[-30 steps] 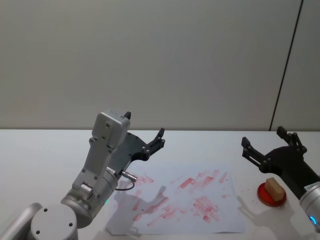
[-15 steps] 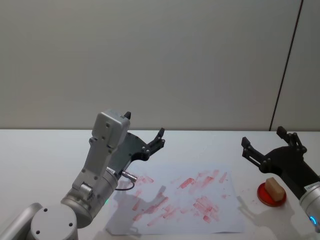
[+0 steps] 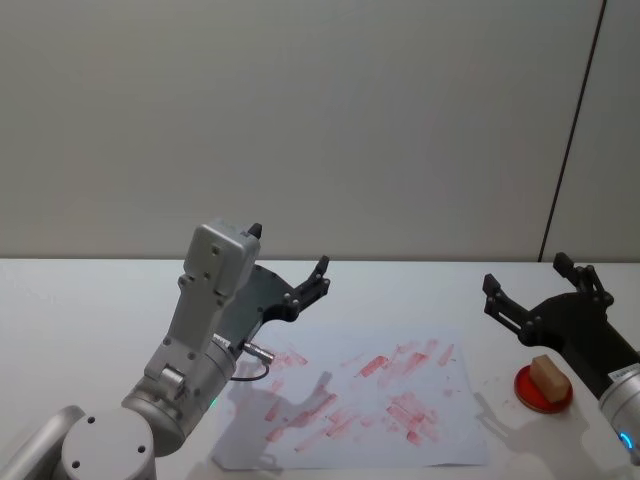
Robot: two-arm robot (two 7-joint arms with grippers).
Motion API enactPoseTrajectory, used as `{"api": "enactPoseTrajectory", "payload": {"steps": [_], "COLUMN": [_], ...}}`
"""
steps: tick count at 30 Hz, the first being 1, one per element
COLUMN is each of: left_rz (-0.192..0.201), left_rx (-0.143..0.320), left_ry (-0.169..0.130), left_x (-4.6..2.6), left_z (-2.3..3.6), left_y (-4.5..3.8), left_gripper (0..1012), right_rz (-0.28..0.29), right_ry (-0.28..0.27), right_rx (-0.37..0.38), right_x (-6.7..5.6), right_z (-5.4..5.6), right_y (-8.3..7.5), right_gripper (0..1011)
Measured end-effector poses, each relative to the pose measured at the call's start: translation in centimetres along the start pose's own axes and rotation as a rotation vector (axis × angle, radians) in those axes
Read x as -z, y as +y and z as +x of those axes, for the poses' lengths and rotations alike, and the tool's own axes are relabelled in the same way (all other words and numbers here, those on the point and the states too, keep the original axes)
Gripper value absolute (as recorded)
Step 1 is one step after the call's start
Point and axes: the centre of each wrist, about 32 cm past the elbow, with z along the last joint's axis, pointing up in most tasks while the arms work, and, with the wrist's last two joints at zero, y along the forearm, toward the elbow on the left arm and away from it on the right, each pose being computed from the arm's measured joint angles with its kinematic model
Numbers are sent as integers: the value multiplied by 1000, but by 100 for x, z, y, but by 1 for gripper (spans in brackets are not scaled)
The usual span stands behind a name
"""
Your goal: Use the one hand to pick up the stamp and affix it onto the A4 paper.
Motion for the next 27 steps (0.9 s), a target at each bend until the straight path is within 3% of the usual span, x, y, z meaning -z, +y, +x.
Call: {"api": "enactPoseTrajectory", "payload": {"steps": [8, 14, 27], "left_rz": [0, 0, 0], "left_rx": [0, 0, 0], "left_ry": [0, 0, 0], "left_x": [0, 0, 0], "left_z": [0, 0, 0], "left_y": [0, 0, 0], "left_gripper": [1002, 1002, 1003], "right_rz": [-1, -16, -131], "right_ry": [-1, -2, 0], "right_rx": [1, 23, 90], "right_x": [1, 10, 54], "right_z": [8, 76, 242], "right_y": [-3, -77, -401], "right_gripper": [1001, 1001, 1001]}}
